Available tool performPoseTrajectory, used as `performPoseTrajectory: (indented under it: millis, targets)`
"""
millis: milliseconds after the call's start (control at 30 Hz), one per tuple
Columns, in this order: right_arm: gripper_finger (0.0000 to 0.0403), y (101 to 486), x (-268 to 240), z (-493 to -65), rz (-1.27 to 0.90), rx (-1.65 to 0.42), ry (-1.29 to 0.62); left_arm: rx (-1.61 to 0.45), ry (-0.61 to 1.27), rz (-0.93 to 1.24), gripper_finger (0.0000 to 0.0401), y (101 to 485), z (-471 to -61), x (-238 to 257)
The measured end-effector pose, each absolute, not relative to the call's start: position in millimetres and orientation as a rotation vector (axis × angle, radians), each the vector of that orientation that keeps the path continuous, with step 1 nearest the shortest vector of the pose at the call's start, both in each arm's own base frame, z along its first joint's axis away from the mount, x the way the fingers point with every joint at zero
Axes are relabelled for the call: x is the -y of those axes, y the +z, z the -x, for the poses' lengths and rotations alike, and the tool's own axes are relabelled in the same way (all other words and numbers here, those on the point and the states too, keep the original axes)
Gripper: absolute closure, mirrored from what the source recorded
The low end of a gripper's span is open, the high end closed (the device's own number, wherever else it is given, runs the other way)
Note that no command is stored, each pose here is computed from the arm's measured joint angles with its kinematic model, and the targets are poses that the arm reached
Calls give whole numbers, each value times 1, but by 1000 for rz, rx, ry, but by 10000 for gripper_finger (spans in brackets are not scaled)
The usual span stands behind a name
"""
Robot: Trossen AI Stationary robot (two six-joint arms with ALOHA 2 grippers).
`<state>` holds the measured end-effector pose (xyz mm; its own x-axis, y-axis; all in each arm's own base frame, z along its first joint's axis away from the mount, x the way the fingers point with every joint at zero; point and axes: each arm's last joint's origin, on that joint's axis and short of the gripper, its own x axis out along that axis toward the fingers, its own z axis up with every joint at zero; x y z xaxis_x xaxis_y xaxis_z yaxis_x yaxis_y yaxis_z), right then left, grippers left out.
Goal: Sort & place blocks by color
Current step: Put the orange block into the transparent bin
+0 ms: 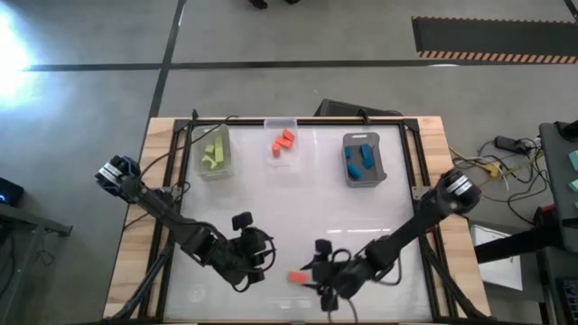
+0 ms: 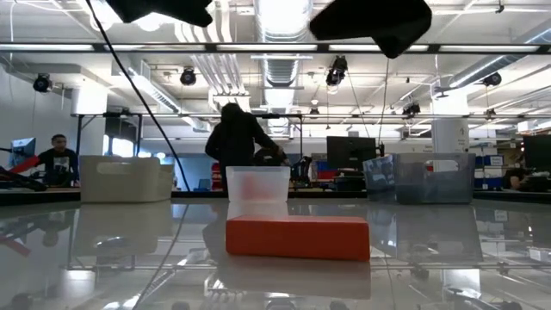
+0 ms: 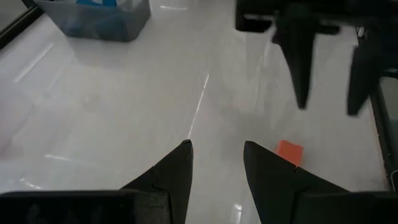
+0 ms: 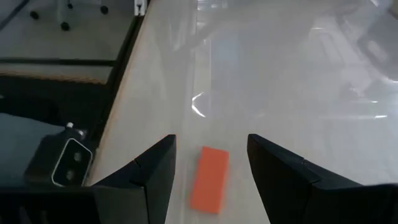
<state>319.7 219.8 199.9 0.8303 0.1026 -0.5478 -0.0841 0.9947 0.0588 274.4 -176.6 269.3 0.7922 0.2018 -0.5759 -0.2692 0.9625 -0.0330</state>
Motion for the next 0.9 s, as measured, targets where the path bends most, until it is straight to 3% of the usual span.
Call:
performPoseTrajectory:
  millis: [600, 900]
  targets:
    - [212, 153, -259, -365, 27, -1004, -122, -614, 206, 99, 273, 256, -264, 188]
    - [158, 139, -263, -370, 18, -1031, -136, -620, 208, 95, 273, 251, -263, 188]
